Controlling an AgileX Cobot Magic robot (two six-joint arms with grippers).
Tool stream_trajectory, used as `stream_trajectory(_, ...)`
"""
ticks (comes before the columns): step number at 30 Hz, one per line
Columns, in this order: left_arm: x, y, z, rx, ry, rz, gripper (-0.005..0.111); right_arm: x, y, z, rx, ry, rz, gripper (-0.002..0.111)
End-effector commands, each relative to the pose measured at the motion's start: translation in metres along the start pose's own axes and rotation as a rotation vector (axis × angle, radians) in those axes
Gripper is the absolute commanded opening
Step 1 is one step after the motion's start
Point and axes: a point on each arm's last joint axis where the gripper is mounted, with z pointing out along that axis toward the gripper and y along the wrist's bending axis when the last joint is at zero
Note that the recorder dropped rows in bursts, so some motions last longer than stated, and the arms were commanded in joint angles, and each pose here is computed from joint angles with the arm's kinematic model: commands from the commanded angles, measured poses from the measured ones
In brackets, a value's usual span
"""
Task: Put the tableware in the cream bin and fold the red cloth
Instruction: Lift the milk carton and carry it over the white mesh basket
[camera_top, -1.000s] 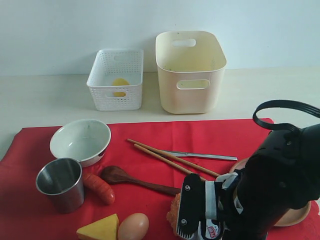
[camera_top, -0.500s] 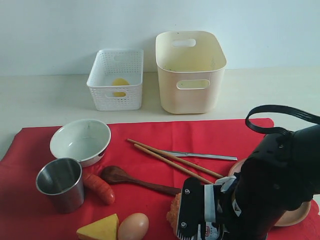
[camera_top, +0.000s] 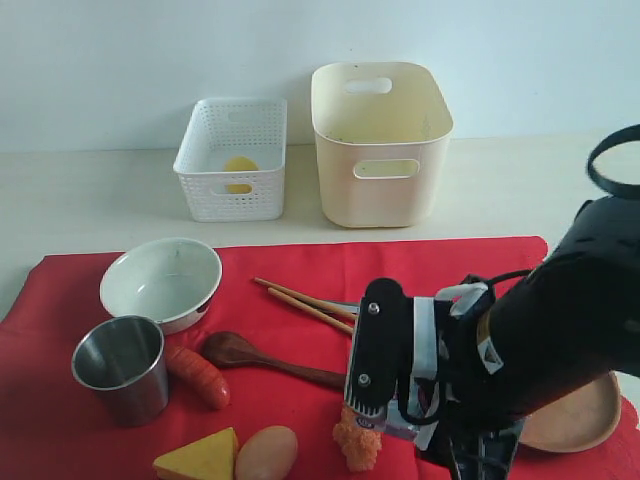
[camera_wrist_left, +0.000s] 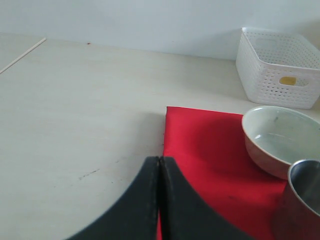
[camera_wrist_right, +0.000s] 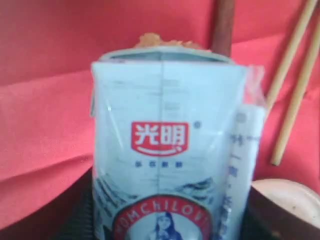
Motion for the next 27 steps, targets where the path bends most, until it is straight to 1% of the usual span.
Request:
stream_trajectory(1, 0.0, 0.0, 0.0, 0.0, -0.011, -0.001, 0.001, -0.004, -0.005, -0.034, 0.091, -0.148, 0.029, 0.0)
stream_trajectory(4, 0.0, 0.0, 0.0, 0.0, -0.011, -0.001, 0.001, -0.007, -0.006, -0.059, 0.148, -0.288, 0.117, 0.0)
stream_trajectory(7, 0.0, 0.0, 0.0, 0.0, -0.011, -0.001, 0.001, -0.018, -0.009, -0.078, 0.174, -0.508, 0.26, 0.0)
stream_trajectory(11, 0.0, 0.0, 0.0, 0.0, -0.011, -0.001, 0.001, -0.033, -0.018, -0.083, 0.196, -0.684, 0.375, 0.0)
stream_trajectory(14, 0.0, 0.0, 0.0, 0.0, -0.011, -0.001, 0.001, -0.049, -0.029, -0.086, 0.214, -0.733, 0.392, 0.0)
stream_trajectory(18, 0.0, 0.0, 0.0, 0.0, -0.011, -0.001, 0.001, -0.079, -0.046, -0.083, 0.191, -0.757, 0.463, 0.0)
stream_trajectory(22, 0.0, 0.0, 0.0, 0.0, -0.011, -0.001, 0.001, -0.116, -0.069, -0.071, 0.18, -0.791, 0.523, 0.0)
stream_trajectory(27, 0.0, 0.0, 0.0, 0.0, -0.011, -0.001, 0.001, -0.164, -0.099, -0.051, 0.193, -0.895, 0.59, 0.0)
